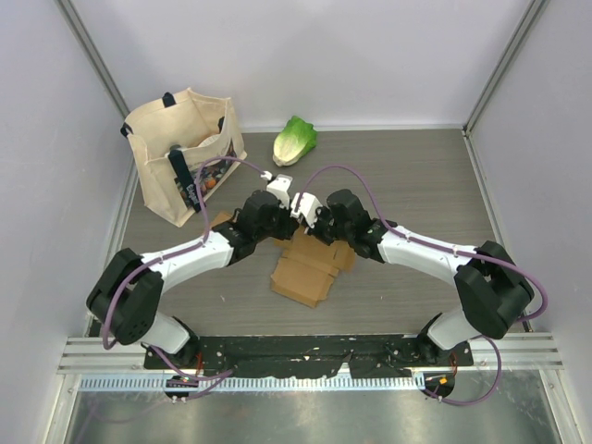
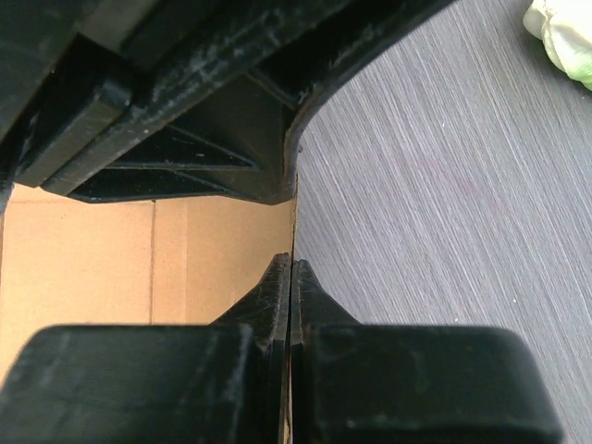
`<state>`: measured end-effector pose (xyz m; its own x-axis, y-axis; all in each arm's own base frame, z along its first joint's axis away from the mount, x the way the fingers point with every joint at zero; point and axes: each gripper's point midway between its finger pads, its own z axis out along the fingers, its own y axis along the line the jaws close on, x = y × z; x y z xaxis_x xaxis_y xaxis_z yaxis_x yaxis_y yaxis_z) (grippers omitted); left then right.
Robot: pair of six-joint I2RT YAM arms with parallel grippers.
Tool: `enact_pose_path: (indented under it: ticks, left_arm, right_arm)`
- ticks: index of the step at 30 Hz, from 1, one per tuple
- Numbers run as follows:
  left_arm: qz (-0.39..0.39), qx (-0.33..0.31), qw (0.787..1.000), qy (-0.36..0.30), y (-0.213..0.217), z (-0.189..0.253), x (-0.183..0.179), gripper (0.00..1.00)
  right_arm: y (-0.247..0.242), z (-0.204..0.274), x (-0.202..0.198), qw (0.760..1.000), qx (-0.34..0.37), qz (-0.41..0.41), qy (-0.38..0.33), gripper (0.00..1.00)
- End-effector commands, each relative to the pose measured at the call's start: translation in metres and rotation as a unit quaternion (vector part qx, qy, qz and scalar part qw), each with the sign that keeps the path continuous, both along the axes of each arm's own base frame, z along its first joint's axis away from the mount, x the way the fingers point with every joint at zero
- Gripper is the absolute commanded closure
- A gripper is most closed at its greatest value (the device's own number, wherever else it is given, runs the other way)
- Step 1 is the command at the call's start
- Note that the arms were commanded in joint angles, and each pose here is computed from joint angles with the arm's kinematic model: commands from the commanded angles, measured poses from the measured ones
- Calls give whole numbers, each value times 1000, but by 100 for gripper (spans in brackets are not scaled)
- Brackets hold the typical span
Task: Fold the paper box
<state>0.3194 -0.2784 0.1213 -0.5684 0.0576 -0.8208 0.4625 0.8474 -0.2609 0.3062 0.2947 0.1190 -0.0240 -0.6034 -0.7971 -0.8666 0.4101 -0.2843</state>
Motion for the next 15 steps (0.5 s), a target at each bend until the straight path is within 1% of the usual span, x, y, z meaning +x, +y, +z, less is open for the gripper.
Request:
enact_pose_path:
  ticks: [1, 4, 6, 7, 11, 12, 13, 15]
  left_arm:
    - [-18, -13, 999, -34, -12, 12, 11, 84]
    - [-19, -5, 999, -27, -13, 6, 11, 90]
    - [-20, -2, 999, -26, -13, 4, 10, 88]
    - [-19, 1, 1000, -25, -13, 3, 9, 84]
    - [-20, 8, 1000, -23, -13, -1, 7, 83]
    - [-19, 8, 1000, -24, -13, -1, 7, 85]
    - [-17, 9, 999, -27, -12, -1, 7, 90]
    - [-6, 16, 999, -37, -8, 1, 10, 92]
  right_arm:
    - [11, 24, 4, 999, 33, 10, -28, 99]
    - [11, 26, 4, 999, 38, 9, -30, 99]
    - [11, 27, 5, 999, 41, 9, -33, 99]
    - [11, 27, 5, 999, 41, 9, -33, 99]
    - [12, 28, 5, 999, 44, 6, -30, 99]
    - [12, 29, 5, 999, 45, 6, -30, 99]
    - [13, 29, 5, 999, 48, 3, -26, 99]
    - [12, 30, 4, 998, 51, -2, -23, 98]
